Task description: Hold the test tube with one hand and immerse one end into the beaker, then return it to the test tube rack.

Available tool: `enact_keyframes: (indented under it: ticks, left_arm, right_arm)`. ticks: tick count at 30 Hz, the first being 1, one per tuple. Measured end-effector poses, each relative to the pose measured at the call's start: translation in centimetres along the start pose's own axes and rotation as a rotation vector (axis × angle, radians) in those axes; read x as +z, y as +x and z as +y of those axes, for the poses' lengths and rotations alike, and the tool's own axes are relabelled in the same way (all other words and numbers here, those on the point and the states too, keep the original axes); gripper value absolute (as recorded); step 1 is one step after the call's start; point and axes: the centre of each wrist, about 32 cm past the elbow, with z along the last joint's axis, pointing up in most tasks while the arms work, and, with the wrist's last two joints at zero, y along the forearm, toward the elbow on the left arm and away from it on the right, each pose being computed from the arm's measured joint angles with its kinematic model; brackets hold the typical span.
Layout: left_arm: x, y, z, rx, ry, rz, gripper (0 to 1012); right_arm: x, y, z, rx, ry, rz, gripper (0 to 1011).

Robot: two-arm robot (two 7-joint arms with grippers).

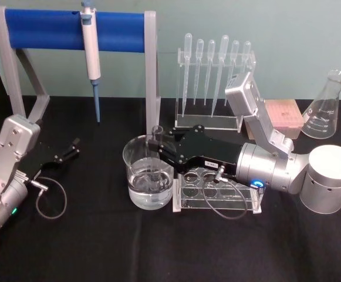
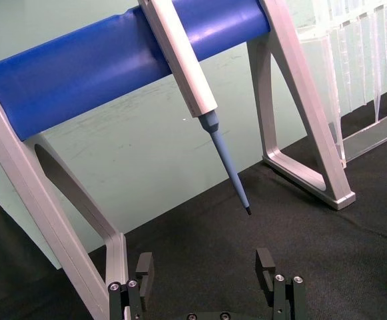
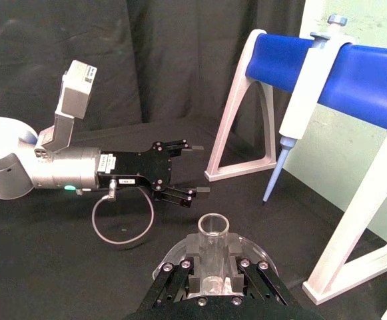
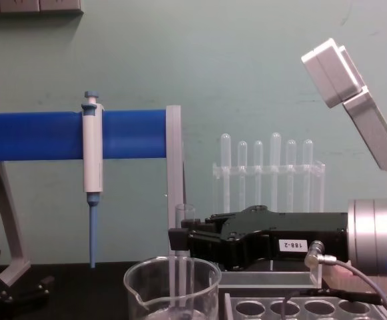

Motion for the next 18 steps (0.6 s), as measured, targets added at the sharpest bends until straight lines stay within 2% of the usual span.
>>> enact_keyframes:
  ticks: [18]
  left_arm:
    - [0.00, 0.00, 0.00, 0.000, 0.000, 0.000, 1000]
  right_arm:
    - [0.00, 0.00, 0.00, 0.000, 0.000, 0.000, 241]
